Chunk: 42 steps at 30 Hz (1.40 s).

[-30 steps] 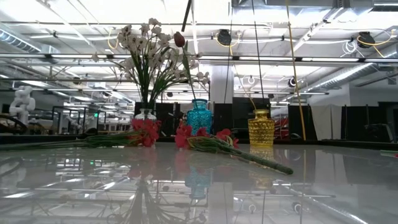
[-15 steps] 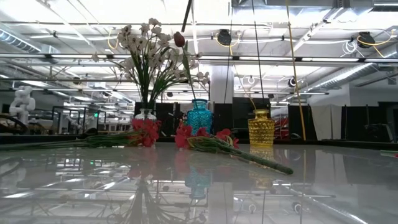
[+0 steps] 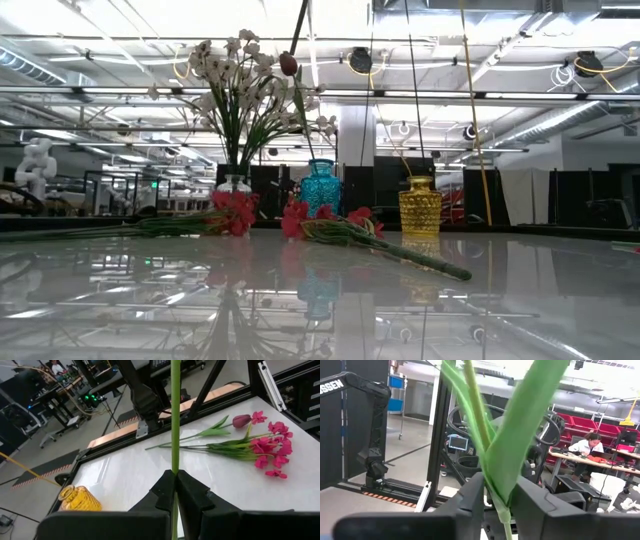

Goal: Sort flowers into vase by color
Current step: Put the top red tulip into the blue vase

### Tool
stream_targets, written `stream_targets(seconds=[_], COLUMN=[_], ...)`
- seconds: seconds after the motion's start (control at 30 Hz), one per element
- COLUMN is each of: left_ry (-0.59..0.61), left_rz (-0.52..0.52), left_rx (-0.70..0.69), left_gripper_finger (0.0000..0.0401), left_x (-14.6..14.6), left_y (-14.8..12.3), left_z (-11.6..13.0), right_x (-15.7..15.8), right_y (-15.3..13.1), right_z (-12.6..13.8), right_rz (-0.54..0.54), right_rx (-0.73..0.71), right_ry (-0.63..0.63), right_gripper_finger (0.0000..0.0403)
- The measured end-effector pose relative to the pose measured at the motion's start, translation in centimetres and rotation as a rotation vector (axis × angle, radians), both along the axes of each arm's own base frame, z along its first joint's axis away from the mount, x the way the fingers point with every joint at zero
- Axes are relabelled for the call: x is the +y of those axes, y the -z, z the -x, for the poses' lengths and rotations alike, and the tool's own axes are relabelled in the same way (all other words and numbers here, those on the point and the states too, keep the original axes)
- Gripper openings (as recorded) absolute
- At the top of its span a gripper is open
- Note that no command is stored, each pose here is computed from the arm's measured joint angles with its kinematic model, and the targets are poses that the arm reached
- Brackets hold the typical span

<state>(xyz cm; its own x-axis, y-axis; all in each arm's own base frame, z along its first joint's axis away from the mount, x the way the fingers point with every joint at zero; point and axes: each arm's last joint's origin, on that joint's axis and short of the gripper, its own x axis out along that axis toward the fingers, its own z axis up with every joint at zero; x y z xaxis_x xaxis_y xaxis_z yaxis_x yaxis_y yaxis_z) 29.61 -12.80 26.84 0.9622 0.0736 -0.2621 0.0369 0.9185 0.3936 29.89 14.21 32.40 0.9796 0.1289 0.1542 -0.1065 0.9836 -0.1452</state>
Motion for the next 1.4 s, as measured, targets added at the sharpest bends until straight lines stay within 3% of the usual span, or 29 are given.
stream_targets(seconds=[0.27,0.57,0.7,0.93,1.03,1.17,1.4], left_ry=[-0.018,-0.084,-0.105,-0.238,-0.250,-0.252,-0.226], left_rz=[-0.008,0.064,0.111,0.168,0.185,0.216,0.248], left_rx=[0.011,0.001,0.028,0.079,0.115,0.160,0.204], left_gripper_finger=[0.0017,0.0022,0.0065,0.0206,0.0247,0.0263,0.0265], left_x=[0.1,0.2,0.3,1.0,1.1,1.1,0.3], left_y=[0.1,0.2,0.5,0.5,0.1,-0.6,-0.9], left_z=[0.0,0.1,0.2,1.3,2.5,4.3,6.0], right_x=[0.0,-0.4,-0.5,-1.8,-3.4,-7.1,-13.5], right_y=[0.1,-0.3,-0.4,-1.3,-1.8,-2.7,-2.7], right_z=[0.0,0.4,0.4,0.6,0.4,0.1,-0.3], right_rz=[0.010,0.012,0.018,0.065,0.103,0.123,0.066], right_rx=[0.006,0.022,0.019,-0.019,-0.033,-0.050,0.005], right_ry=[0.003,0.043,0.081,0.156,0.207,0.274,0.377], right_gripper_finger=[0.0038,0.0008,0.0006,0.0005,0.0005,0.0005,0.0004])
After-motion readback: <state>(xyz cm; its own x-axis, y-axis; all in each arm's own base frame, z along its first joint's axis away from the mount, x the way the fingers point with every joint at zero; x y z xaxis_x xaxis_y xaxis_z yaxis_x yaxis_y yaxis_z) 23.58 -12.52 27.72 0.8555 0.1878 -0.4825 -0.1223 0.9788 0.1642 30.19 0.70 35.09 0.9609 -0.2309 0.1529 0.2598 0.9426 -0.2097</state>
